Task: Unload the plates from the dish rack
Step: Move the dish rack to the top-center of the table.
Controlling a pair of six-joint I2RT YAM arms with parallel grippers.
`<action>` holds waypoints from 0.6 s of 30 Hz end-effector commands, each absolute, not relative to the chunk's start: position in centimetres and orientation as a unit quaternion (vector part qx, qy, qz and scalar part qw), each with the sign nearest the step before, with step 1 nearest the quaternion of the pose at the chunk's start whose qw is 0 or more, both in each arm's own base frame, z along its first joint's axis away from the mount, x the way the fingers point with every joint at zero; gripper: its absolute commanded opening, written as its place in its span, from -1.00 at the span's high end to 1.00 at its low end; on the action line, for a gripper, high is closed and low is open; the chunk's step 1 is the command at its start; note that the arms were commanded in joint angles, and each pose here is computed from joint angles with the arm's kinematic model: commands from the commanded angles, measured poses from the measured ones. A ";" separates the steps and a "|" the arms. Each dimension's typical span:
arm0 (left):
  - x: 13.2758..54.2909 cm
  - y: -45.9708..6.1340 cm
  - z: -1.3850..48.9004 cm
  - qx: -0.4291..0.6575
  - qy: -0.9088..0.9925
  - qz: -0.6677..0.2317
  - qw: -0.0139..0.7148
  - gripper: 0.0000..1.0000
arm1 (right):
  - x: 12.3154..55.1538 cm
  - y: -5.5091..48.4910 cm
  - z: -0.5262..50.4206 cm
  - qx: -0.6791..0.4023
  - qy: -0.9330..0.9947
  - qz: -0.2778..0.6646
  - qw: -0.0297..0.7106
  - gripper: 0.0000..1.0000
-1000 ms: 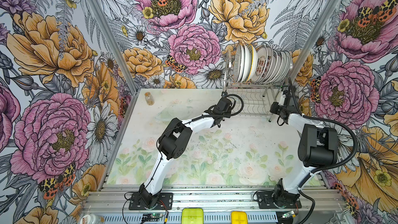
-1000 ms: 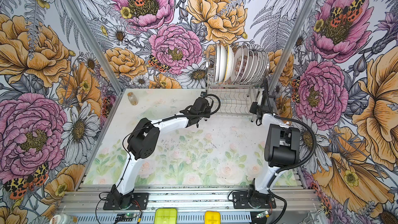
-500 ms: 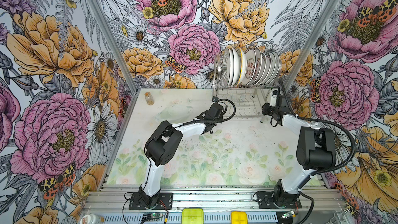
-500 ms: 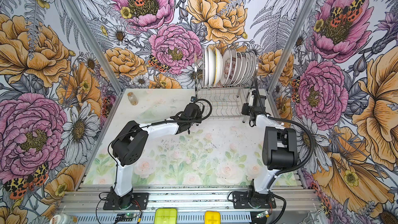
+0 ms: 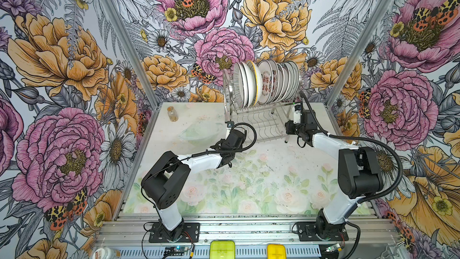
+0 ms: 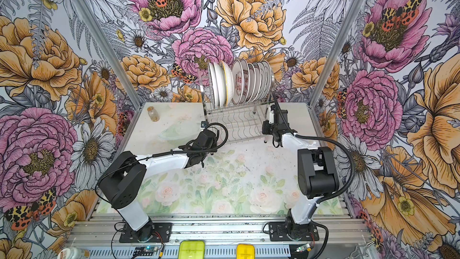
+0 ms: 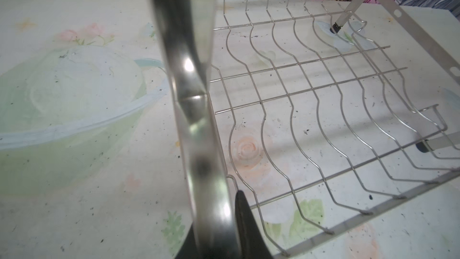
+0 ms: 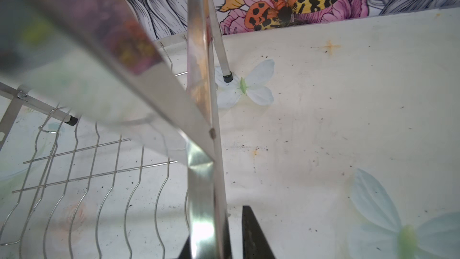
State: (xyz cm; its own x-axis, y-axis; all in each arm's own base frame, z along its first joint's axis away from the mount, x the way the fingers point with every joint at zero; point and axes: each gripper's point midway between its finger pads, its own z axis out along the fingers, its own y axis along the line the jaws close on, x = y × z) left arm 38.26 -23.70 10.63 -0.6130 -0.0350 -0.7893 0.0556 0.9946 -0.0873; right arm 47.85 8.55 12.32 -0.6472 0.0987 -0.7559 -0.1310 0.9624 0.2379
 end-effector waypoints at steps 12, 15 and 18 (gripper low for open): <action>32.3 -14.1 11.5 -0.018 0.902 0.012 0.431 1.00 | 47.3 20.2 11.4 0.000 0.894 0.228 0.386 1.00; 32.0 -13.1 11.3 -0.030 0.902 0.007 0.431 1.00 | 47.2 20.5 11.3 0.002 0.895 0.223 0.387 1.00; 31.9 -12.9 11.0 -0.031 0.902 0.007 0.431 1.00 | 47.3 20.5 11.4 -0.001 0.894 0.224 0.388 1.00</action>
